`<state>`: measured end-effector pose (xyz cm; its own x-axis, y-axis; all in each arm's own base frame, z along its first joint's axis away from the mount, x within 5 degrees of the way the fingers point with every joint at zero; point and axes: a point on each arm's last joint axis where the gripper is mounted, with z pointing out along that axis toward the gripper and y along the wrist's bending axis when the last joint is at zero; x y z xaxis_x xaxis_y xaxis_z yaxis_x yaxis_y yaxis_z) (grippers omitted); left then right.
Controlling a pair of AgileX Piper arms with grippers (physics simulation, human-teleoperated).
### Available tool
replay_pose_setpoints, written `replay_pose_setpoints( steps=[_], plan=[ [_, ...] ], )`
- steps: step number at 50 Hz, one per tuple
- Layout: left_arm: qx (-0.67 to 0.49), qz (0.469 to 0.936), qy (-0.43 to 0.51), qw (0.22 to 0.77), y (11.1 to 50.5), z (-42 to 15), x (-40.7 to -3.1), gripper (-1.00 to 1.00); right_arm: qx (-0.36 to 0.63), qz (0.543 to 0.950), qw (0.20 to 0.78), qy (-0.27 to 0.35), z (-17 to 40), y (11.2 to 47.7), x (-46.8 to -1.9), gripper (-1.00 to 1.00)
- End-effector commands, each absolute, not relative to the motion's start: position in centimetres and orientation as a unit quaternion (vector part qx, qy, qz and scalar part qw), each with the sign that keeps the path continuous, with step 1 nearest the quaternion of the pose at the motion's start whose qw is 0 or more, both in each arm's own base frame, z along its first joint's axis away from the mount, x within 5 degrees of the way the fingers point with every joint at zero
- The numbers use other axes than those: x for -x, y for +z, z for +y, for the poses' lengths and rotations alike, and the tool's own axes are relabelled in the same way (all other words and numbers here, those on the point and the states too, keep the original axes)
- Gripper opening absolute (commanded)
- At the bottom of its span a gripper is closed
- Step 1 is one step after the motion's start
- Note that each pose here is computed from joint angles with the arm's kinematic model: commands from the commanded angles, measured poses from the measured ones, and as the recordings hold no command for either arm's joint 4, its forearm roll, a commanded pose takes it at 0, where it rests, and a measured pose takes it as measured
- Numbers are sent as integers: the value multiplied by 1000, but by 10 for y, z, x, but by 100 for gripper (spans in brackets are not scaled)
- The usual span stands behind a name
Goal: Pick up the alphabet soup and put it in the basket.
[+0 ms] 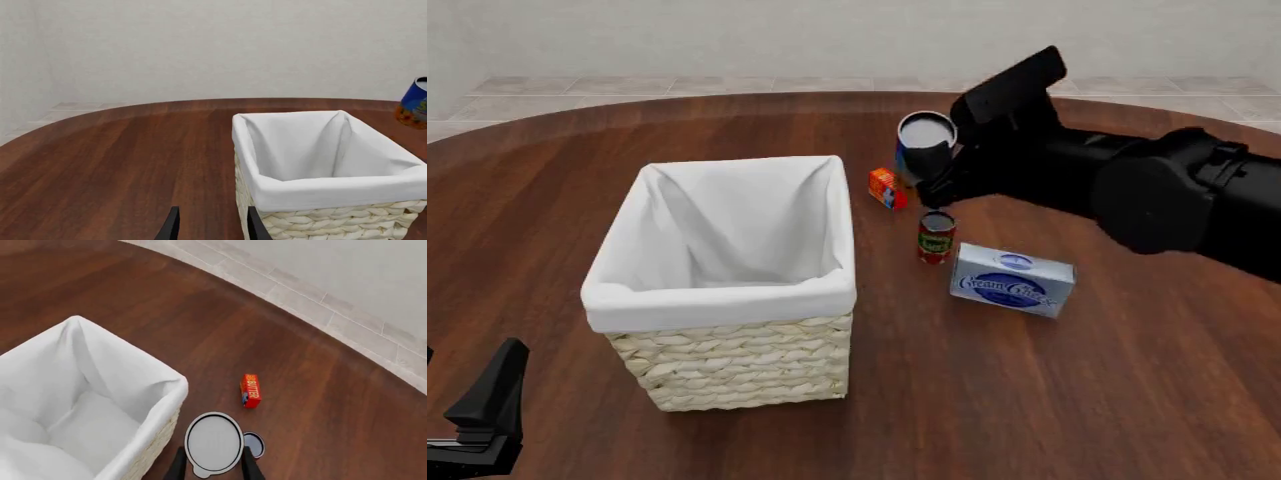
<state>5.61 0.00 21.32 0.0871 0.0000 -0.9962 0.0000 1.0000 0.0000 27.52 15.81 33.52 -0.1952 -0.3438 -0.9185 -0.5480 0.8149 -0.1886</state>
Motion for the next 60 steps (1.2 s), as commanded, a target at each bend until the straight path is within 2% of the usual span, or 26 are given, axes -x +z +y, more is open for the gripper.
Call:
replay_pose_setpoints(
  steps=[1, 13, 32, 60],
  plan=[
    [0, 676, 0, 737, 213, 0, -56, 100, 294, 754, 579, 100, 162, 367, -268, -100],
    [0, 676, 0, 737, 213, 0, -56, 100, 321, 741, 578, 113, 176, 374, -256, -100],
    [0, 676, 0, 737, 213, 0, -56, 100, 370, 727, 557, 157, 220, 363, -239, -100],
    [0, 676, 0, 737, 213, 0, -56, 100, 404, 722, 533, 178, 268, 362, -244, -100]
  ],
)
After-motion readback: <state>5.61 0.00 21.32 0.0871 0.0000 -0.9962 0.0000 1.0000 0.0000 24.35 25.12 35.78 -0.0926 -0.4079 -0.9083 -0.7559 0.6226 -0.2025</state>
